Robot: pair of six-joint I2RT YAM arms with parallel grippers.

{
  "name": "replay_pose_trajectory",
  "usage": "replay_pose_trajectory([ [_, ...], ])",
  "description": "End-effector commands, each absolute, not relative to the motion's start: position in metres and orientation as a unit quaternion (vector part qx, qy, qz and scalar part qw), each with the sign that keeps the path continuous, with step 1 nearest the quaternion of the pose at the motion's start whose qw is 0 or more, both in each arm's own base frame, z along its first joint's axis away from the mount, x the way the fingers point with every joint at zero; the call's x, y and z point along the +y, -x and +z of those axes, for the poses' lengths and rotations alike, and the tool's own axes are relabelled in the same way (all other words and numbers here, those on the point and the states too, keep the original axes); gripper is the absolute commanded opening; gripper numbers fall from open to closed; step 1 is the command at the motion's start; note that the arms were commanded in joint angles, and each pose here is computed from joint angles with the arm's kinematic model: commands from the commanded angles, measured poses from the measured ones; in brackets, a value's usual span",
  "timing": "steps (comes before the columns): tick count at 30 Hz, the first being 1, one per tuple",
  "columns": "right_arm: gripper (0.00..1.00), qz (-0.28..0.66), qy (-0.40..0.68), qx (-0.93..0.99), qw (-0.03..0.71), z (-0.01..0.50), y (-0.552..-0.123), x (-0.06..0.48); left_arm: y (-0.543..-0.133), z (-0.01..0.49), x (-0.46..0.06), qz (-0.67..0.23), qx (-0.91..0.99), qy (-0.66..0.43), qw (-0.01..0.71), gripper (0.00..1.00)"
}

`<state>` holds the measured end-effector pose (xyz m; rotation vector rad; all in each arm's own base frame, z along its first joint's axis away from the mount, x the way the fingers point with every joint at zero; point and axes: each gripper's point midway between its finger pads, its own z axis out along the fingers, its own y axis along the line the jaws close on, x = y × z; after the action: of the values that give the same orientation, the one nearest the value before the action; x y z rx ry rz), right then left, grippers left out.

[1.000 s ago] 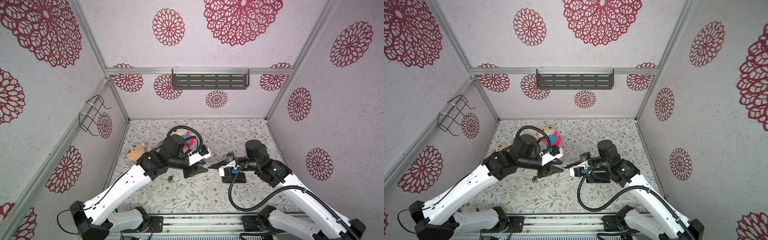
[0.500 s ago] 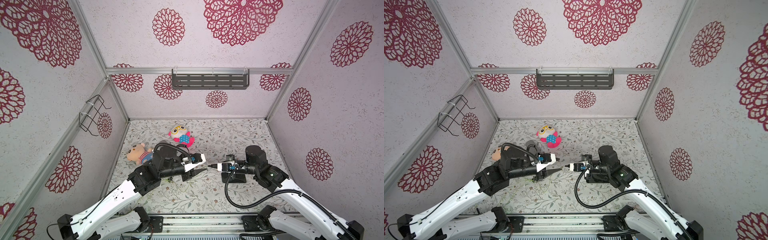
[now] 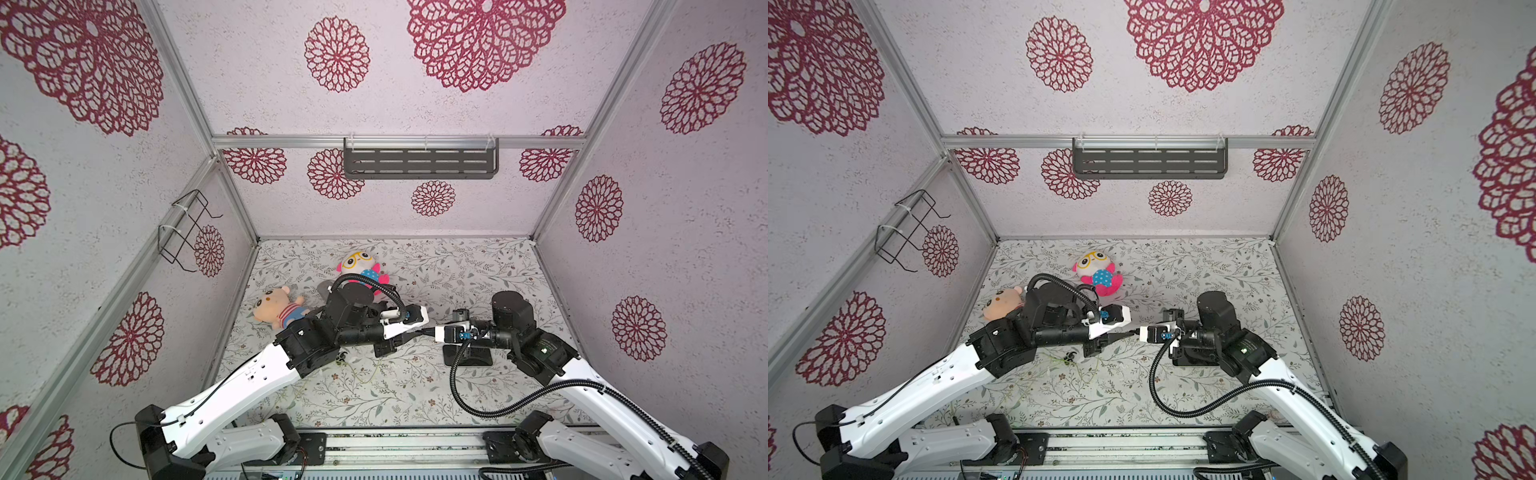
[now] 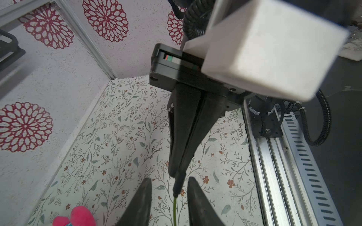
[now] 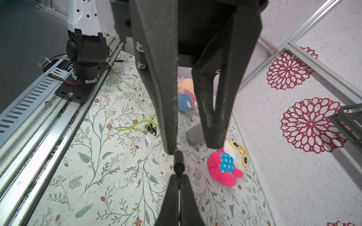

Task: Plug wired earphones into phones
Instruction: Pick up the wired earphone from the center of the board.

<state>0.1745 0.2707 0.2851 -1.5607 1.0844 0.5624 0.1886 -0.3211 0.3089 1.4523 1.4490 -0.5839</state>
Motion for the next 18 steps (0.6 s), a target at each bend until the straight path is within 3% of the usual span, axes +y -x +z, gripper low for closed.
replay_pose_trajectory([
  [1, 0.0, 0.238, 0.653, 0.435, 0.573, 0.3082, -0.1696, 0.2713, -0.1855, 0.3075, -0.3233, -0.236, 0.589, -0.61, 0.475, 0.31],
  [18, 0.0, 0.242, 0.655, 0.434, 0.569, 0.3085, -0.1655, 0.2714, -0.1817, 0.3068, -0.3299, -0.257, 0.589, -0.612, 0.461, 0.24],
])
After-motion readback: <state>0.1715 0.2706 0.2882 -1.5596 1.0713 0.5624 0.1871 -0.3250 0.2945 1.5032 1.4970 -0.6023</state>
